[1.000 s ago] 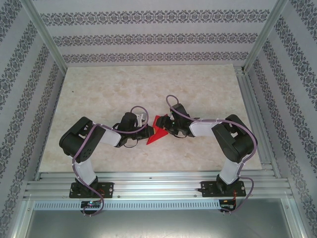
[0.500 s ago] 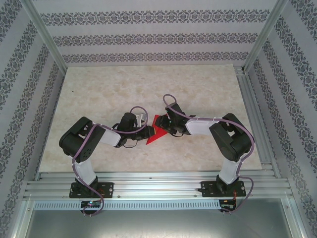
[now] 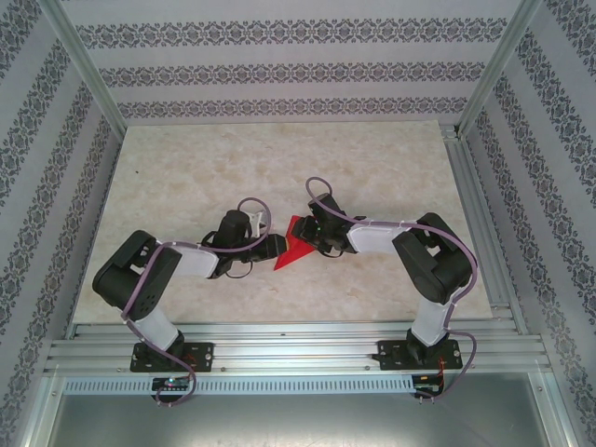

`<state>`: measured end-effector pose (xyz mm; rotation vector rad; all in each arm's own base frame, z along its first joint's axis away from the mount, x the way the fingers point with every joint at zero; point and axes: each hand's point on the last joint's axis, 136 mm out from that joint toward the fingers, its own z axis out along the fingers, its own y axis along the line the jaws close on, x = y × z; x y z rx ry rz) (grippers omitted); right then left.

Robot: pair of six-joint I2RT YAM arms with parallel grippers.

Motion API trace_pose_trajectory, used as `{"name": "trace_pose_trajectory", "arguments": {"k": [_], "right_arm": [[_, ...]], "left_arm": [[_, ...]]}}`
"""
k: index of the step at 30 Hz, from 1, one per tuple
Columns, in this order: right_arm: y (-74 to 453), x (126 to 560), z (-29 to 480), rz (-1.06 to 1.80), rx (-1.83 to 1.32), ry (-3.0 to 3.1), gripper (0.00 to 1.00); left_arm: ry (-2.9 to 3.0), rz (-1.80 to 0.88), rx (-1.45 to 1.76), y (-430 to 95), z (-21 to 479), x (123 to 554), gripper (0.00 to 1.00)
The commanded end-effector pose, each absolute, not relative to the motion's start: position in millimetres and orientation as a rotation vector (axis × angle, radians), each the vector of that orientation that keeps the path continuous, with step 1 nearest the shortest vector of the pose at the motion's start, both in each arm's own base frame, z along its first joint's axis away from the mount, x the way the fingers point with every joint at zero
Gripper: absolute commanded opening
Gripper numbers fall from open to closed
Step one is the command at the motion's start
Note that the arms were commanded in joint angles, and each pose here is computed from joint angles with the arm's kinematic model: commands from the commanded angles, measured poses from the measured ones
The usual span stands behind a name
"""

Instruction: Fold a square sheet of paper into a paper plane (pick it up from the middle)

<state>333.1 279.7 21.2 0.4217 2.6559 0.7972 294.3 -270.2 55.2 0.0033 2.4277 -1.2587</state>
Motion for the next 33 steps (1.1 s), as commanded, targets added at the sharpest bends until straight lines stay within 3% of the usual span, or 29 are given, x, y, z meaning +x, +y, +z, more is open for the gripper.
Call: {"name": "trace_pose_trajectory", "arguments": {"k": [1, 11, 22, 33], "right_arm": [[239, 298, -38, 0.484, 0.523, 2.835, 0.50], [236, 297, -40, 0.461, 0.547, 2.834, 0.50], [235, 296, -39, 0.469, 0.556, 2.836, 0.51], [231, 294, -41, 0.451, 0.563, 2.839, 0.51]], "left_arm": [[2.411, -1.182, 0.039, -260, 61, 296, 0.37], [2.365, -1.193, 0.230, -285, 83, 286, 0.41], [2.457, -1.204, 0.226, -298, 57, 290, 0.25], [2.503, -1.048, 0.175, -282, 43, 297, 0.20]]}}
